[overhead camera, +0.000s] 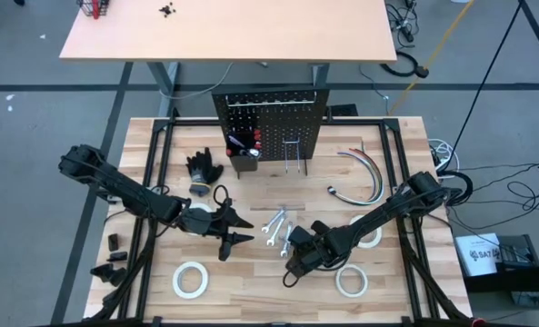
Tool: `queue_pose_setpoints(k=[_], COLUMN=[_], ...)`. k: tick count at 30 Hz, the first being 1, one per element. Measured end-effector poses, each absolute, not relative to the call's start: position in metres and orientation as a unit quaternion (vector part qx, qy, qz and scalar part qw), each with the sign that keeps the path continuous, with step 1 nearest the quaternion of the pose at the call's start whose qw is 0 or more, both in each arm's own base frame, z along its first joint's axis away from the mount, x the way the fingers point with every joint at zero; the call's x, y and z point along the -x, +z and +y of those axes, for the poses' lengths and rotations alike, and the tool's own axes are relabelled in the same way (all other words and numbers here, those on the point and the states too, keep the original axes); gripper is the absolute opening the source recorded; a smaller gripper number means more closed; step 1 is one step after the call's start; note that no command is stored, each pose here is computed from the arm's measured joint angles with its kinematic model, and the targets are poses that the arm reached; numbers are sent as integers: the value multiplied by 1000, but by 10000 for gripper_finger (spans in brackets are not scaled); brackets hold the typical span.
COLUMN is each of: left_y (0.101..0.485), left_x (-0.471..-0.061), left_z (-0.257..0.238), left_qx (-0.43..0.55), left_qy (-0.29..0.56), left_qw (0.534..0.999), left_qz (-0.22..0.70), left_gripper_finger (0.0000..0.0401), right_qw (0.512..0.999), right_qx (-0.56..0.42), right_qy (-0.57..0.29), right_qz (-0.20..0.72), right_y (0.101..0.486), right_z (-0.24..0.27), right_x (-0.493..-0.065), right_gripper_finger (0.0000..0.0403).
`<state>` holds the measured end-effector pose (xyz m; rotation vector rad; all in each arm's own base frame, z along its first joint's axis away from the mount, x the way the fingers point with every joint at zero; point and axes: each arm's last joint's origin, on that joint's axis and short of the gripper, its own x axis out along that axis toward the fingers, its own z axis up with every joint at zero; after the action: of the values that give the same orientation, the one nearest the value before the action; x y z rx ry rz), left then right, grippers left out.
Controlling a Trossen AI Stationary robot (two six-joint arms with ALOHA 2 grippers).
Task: Hang tools onto peg board
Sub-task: Hang the wrench on the peg board
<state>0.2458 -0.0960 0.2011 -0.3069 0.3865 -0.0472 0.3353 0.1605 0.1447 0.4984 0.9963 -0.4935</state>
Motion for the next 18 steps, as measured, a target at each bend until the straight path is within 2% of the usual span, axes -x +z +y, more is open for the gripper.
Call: queue_pose_setpoints(k=[18], left_y=[201], left_x=[-246], left_z=[-95], left_qx=[150], left_qy=[-15], left_qw=[970], left_qz=[189], left_gripper_finger=[176], right_qw=[823], right_qx=[-230], right_qy=[-228], right_qz=[467], right_y=[146], right_z=[159], right_x=[-337], right_gripper_finger=[2])
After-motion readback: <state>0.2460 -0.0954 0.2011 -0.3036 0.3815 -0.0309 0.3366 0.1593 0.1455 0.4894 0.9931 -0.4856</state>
